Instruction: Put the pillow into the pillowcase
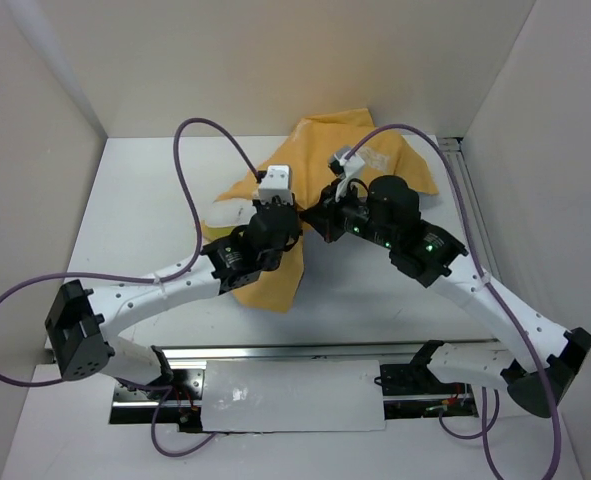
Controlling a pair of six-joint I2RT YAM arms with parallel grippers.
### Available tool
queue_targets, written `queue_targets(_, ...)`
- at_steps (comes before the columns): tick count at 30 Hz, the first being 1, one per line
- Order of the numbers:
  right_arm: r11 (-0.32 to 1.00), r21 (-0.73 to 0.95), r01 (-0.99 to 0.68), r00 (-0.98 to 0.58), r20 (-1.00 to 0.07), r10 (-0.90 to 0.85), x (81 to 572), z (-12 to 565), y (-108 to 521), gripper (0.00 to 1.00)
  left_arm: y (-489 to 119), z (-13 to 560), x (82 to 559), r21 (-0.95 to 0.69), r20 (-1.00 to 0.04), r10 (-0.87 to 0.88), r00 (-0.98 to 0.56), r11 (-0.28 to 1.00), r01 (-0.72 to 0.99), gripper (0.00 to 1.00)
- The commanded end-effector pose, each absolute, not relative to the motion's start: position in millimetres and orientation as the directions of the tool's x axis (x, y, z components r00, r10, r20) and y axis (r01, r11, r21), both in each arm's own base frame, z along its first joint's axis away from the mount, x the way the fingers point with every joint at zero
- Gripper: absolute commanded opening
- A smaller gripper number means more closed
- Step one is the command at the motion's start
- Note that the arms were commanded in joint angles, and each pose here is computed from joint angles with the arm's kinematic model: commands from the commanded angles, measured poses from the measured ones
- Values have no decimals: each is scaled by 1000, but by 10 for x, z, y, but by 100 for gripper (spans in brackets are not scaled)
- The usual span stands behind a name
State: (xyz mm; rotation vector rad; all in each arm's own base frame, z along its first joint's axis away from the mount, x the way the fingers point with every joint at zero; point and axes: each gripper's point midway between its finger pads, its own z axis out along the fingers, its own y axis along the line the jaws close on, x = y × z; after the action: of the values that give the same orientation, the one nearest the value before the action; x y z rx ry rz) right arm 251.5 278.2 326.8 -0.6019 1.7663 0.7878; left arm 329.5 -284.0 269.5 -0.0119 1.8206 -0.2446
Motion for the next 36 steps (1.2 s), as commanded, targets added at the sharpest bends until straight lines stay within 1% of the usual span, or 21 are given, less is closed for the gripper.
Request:
queue_targets(1,364,231,-902,-256,-967,-21,1882,3876,2997,0,-2823,3457,3503,-437,-899,-438,-14,893,109,0)
queue_targets(3,326,246,-913,-268,-963,-24,1800,3907,3012,0,-2749,3344,3585,-494,-869,-495,4,869,32,0)
queue_targets(5,320,240,-916,-253,-967,2,1743,4026,2961,0,-2678,3000,3728,-462,-884,-464,-49,885,-54,0)
queue_targets(8,335,239,-912,-251,-968,6,1720,4026,2902,0,-2703,2718,3808,-477,-870,-479,-116,878,-50,0)
queue_targets(10,406,263,-875,-290,-957,-8,1838,3837,2873,0,-2756,2416,3735,-451,-874,-447,-189,892,-22,0)
queue_targets(11,430,266,-863,-301,-953,-15,1855,3770,2839,0,-2788,2354,3668,-443,-875,-433,-216,897,-2,6)
queue_targets(12,481,277,-832,-327,-945,-22,1927,3662,2798,0,-2748,2265,3592,-433,-874,-420,-246,901,1,16)
queue_targets(13,505,293,-812,-355,-935,-27,1951,3571,2779,5,-2797,2197,3490,-422,-873,-396,-286,906,32,20)
queue_targets(14,528,298,-795,-380,-924,-51,1970,3416,2758,27,-2832,2144,3380,-417,-869,-382,-316,908,49,32)
queue_targets(15,546,303,-781,-407,-910,-76,1962,3298,2725,53,-2776,1996,3249,-372,-868,-331,-370,927,43,35)
queue_targets(16,571,306,-761,-419,-905,-75,1990,3264,2693,66,-2751,1883,3129,-360,-859,-311,-407,932,45,41)
queue_targets(18,600,303,-740,-441,-893,-94,2018,3109,2658,72,-2679,1866,2960,-353,-841,-291,-456,934,54,54)
queue_targets(19,617,296,-729,-439,-894,-90,2025,3112,2614,75,-2546,1666,2819,-294,-820,-233,-523,955,36,56)
queue_targets(21,666,276,-693,-443,-892,-91,2110,3015,2549,83,-2456,1551,2656,-301,-783,-244,-573,954,4,58)
queue_targets(22,698,260,-667,-437,-896,-83,2174,3010,2502,83,-2314,1390,2537,-271,-751,-243,-615,961,-49,58)
queue_targets(27,769,222,-599,-435,-897,-80,2421,2848,2492,85,-2027,1142,2231,-215,-666,-253,-702,966,-144,57)
queue_targets(29,789,190,-584,-443,-889,-113,2579,2701,2571,85,-1891,1106,2170,-232,-635,-318,-704,948,-219,57)
queue_targets(32,807,113,-580,-427,-886,-183,2874,2515,2734,85,-1586,1072,2284,-275,-596,-440,-671,898,-344,58)
queue_targets(33,813,97,-575,-409,-894,-183,2983,2576,2793,85,-1579,1034,2301,-303,-559,-455,-694,890,-340,62)
queue_targets(34,822,71,-565,-418,-883,-211,3133,2419,2885,85,-1487,1105,2558,-382,-556,-530,-640,847,-369,62)
queue_targets(36,829,27,-559,-374,-900,-223,3350,2485,3002,85,-1509,1081,2660,-460,-512,-533,-674,833,-309,62)
